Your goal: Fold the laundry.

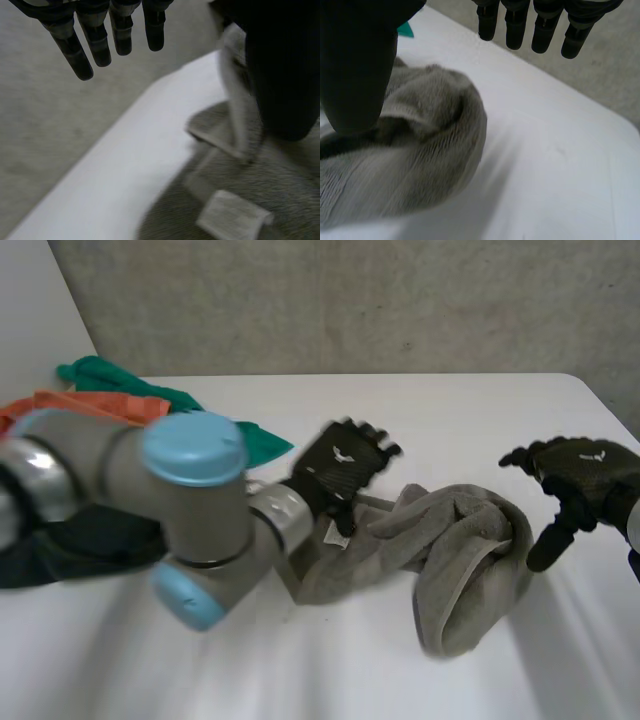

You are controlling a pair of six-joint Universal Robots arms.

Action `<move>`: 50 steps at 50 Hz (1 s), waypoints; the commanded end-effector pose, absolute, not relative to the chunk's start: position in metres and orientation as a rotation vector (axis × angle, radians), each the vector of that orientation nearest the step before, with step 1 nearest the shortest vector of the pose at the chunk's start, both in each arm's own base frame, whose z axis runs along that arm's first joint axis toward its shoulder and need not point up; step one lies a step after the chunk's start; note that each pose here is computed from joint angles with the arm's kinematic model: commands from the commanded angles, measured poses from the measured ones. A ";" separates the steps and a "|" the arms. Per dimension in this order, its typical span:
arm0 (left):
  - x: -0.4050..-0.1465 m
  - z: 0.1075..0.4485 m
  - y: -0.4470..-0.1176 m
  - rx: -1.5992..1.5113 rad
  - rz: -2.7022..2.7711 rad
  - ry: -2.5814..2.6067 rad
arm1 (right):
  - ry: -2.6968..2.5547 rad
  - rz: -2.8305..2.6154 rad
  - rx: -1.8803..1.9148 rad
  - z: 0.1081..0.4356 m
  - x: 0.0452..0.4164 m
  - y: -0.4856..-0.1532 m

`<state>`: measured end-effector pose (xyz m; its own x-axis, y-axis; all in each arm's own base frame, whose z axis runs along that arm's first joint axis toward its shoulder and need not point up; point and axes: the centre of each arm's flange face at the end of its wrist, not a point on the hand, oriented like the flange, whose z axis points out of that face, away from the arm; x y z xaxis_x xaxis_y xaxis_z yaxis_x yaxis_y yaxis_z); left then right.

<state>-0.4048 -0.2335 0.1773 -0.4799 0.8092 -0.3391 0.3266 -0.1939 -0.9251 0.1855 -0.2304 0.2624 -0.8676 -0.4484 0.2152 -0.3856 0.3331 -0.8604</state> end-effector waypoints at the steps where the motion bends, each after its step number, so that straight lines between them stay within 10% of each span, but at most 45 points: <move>1: -0.426 0.133 -0.240 -1.393 1.532 -1.685 | 2.517 -1.559 -0.995 0.231 0.184 -0.223; 15: -0.443 0.133 -0.292 -1.256 1.827 -1.745 | 2.426 -1.691 -0.772 0.189 0.195 -0.284; 23: -0.448 0.272 -0.318 -0.863 2.404 -1.286 | 1.920 -2.278 -0.688 0.289 0.229 -0.356; 30: -0.403 0.381 -0.312 -0.618 2.665 -0.966 | 1.454 -2.585 -0.528 0.364 0.242 -0.369; 37: -0.389 0.338 -0.291 -0.754 2.555 -1.166 | 1.488 -2.459 -0.613 0.367 0.251 -0.340; 50: -0.327 0.213 -0.227 -1.027 2.218 -1.680 | 2.183 -1.801 -0.970 0.218 0.238 -0.272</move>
<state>-0.3496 -0.2490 0.2504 -0.7751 0.4866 -0.4030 0.1778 -0.4441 -0.8782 0.2476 -0.3040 0.2823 -0.8441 -0.4878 0.2226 -0.1847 -0.1251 -0.9748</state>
